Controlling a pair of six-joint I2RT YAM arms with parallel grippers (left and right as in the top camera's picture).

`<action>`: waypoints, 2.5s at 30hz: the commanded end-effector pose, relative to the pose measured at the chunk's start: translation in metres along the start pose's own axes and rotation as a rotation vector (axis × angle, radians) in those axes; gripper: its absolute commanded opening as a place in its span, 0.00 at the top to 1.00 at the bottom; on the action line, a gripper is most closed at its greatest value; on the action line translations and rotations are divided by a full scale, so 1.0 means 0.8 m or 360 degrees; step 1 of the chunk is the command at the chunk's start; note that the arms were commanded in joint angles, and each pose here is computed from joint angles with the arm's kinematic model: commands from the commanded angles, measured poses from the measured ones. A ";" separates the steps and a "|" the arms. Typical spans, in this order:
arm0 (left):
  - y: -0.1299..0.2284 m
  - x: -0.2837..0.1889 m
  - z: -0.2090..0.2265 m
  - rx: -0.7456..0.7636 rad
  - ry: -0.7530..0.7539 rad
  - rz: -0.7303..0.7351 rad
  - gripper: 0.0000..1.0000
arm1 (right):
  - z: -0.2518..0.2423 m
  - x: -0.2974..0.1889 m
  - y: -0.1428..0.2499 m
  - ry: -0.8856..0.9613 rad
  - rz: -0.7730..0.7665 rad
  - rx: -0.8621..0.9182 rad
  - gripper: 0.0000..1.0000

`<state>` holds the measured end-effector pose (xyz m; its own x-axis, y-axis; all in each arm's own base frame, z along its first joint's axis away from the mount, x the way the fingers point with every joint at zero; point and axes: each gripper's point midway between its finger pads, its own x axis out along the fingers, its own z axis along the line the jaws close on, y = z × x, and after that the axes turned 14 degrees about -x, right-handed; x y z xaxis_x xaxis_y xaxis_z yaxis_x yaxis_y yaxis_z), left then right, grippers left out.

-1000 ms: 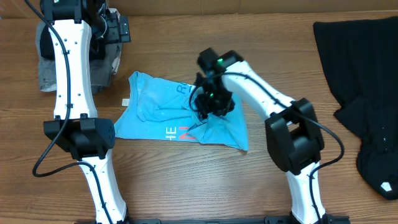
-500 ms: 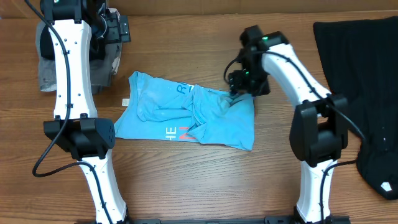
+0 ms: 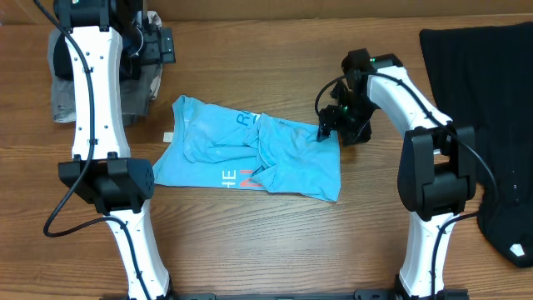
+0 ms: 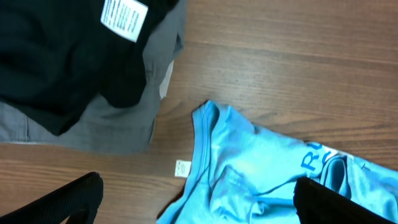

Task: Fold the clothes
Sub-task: 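Move both grippers to the shirt's left and right ends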

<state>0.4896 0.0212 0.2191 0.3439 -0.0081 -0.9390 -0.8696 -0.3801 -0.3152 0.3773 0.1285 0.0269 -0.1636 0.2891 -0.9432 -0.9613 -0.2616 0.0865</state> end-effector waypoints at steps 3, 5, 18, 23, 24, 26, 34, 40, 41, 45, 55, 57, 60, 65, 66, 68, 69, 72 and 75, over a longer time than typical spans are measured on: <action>0.008 -0.004 -0.002 0.0046 0.0021 0.0035 0.00 | 0.012 0.001 -0.006 -0.0087 -0.0102 -0.0064 0.50; 0.010 -0.003 -0.001 0.0046 0.0016 0.0051 0.00 | 0.006 -0.001 -0.018 -0.0077 -0.0166 -0.0072 0.67; 0.038 0.028 -0.012 0.0106 0.0095 0.0264 0.00 | -0.124 -0.049 -0.068 0.0144 -0.0550 0.0137 0.96; 0.049 0.043 -0.022 0.0157 0.0096 0.0332 0.00 | -0.150 -0.062 -0.064 0.0080 -0.0604 0.0134 0.89; 0.055 0.047 -0.031 0.0210 0.0137 0.0364 0.00 | -0.155 -0.063 -0.063 0.0082 -0.0608 0.0141 0.84; 0.068 0.057 -0.043 0.0280 0.0207 0.0441 0.00 | -0.163 -0.067 -0.061 0.0083 -0.0618 0.0166 0.75; 0.123 0.126 -0.101 0.0482 0.0543 0.0773 0.00 | -0.171 -0.072 -0.052 0.0022 -0.0608 0.0217 0.15; 0.170 0.191 -0.112 0.0620 0.0465 0.0968 0.00 | -0.167 -0.068 -0.041 0.0003 -0.0546 0.0247 0.00; 0.176 0.201 -0.109 0.0641 0.0415 0.0990 0.00 | -0.167 -0.067 -0.040 0.0001 -0.0539 0.0249 0.00; 0.179 0.211 -0.093 0.0630 0.0220 0.0993 0.00 | -0.166 -0.066 -0.036 -0.0005 -0.0519 0.0256 0.00; 0.206 0.225 -0.079 0.0547 -0.0116 0.1049 0.00 | -0.165 -0.065 -0.034 -0.0009 -0.0506 0.0273 0.00; 0.221 0.228 -0.082 0.0562 -0.0145 0.1094 0.00 | -0.165 -0.065 -0.033 -0.0011 -0.0502 0.0274 0.00; 0.237 0.230 -0.088 0.0561 -0.0178 0.1136 0.00 | -0.165 -0.065 -0.033 -0.0011 -0.0500 0.0275 0.00; 0.247 0.227 -0.099 0.0519 -0.0212 0.1131 0.00 | -0.164 -0.064 -0.031 -0.0012 -0.0492 0.0277 0.00; 0.248 0.228 -0.098 0.0509 -0.0220 0.1138 0.04 | -0.164 -0.064 -0.031 -0.0012 -0.0492 0.0277 0.00; 0.254 0.230 -0.095 0.0503 -0.0236 0.1162 0.25 | -0.164 -0.064 -0.031 -0.0012 -0.0494 0.0276 0.00; 0.258 0.232 -0.091 0.0498 -0.0245 0.1183 0.48 | -0.164 -0.064 -0.031 -0.0012 -0.0494 0.0277 0.00; 0.267 0.239 -0.080 0.0442 -0.0286 0.1228 0.96 | -0.164 -0.064 -0.031 -0.0013 -0.0493 0.0279 0.01; 0.271 0.249 -0.074 0.0427 -0.0289 0.1243 0.96 | -0.163 -0.063 -0.030 -0.0021 -0.0484 0.0298 0.05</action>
<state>0.4012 -0.1230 0.0007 -0.3771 -0.0305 -0.9257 -0.9237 -0.0601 0.3783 0.4348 0.0038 0.0182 0.1088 0.3439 -0.9327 -0.9928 -0.0094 -0.1192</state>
